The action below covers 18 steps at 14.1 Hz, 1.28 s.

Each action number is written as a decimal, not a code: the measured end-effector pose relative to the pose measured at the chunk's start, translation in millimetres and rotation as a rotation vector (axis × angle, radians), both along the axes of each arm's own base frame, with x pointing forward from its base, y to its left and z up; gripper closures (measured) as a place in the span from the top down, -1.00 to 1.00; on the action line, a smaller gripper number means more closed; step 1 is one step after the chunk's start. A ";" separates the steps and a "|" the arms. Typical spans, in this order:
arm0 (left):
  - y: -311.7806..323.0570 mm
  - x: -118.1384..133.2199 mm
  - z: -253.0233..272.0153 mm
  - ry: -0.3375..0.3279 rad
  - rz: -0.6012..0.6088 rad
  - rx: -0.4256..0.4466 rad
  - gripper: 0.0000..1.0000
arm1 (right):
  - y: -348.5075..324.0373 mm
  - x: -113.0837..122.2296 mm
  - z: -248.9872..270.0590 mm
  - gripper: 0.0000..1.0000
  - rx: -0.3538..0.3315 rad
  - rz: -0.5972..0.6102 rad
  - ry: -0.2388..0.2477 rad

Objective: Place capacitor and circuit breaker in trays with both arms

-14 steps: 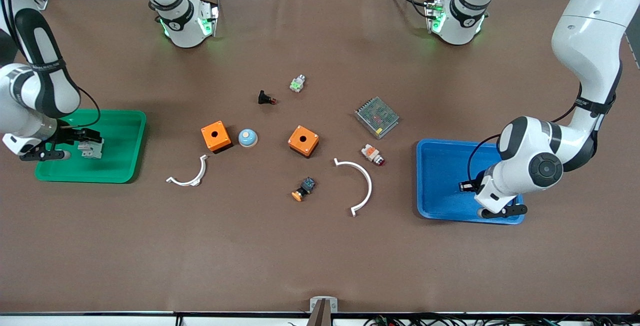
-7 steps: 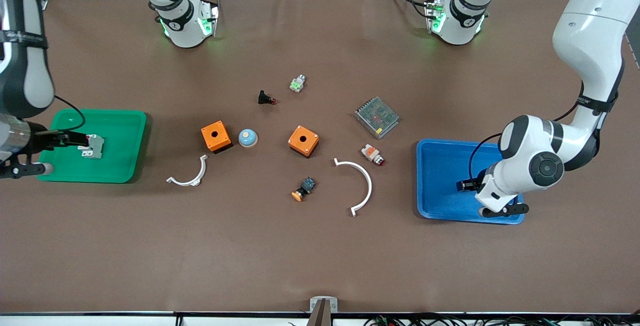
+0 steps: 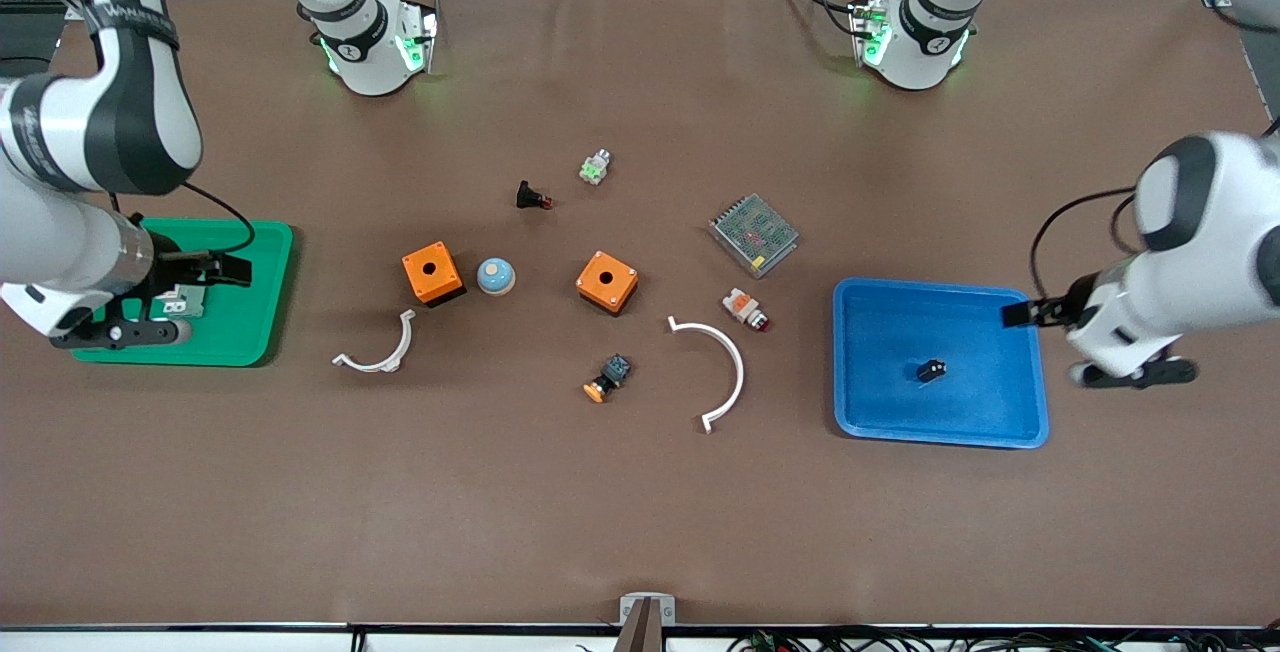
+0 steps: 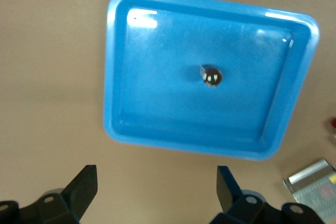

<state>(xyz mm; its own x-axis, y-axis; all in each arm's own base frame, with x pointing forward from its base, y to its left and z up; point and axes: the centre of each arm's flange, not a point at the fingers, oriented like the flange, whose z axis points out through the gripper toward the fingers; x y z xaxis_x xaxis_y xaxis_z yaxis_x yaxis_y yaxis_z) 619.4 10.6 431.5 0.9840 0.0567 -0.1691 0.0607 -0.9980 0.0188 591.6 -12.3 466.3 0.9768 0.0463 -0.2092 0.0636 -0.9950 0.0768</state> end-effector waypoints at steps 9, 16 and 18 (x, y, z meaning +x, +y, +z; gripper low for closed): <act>-5.4 -56.9 157.6 -0.170 0.037 0.004 1.00 | 2.5 -32.9 117.5 1.00 0.040 -0.021 -0.056; -8.3 -59.7 185.1 -0.197 0.033 0.005 1.00 | 2.3 -28.4 148.7 1.00 0.043 -0.022 -0.119; -5.4 -62.5 187.6 -0.192 0.038 0.006 1.00 | 0.6 -30.5 145.7 1.00 0.042 -0.027 -0.094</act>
<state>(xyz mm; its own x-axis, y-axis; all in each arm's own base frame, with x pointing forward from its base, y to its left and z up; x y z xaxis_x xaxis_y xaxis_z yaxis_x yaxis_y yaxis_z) 556.9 5.2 619.1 0.9953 0.0949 0.0218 0.0942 -0.9952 0.0280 561.1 -11.7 612.1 0.9930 0.0268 -0.1147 0.0315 -0.9987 0.0389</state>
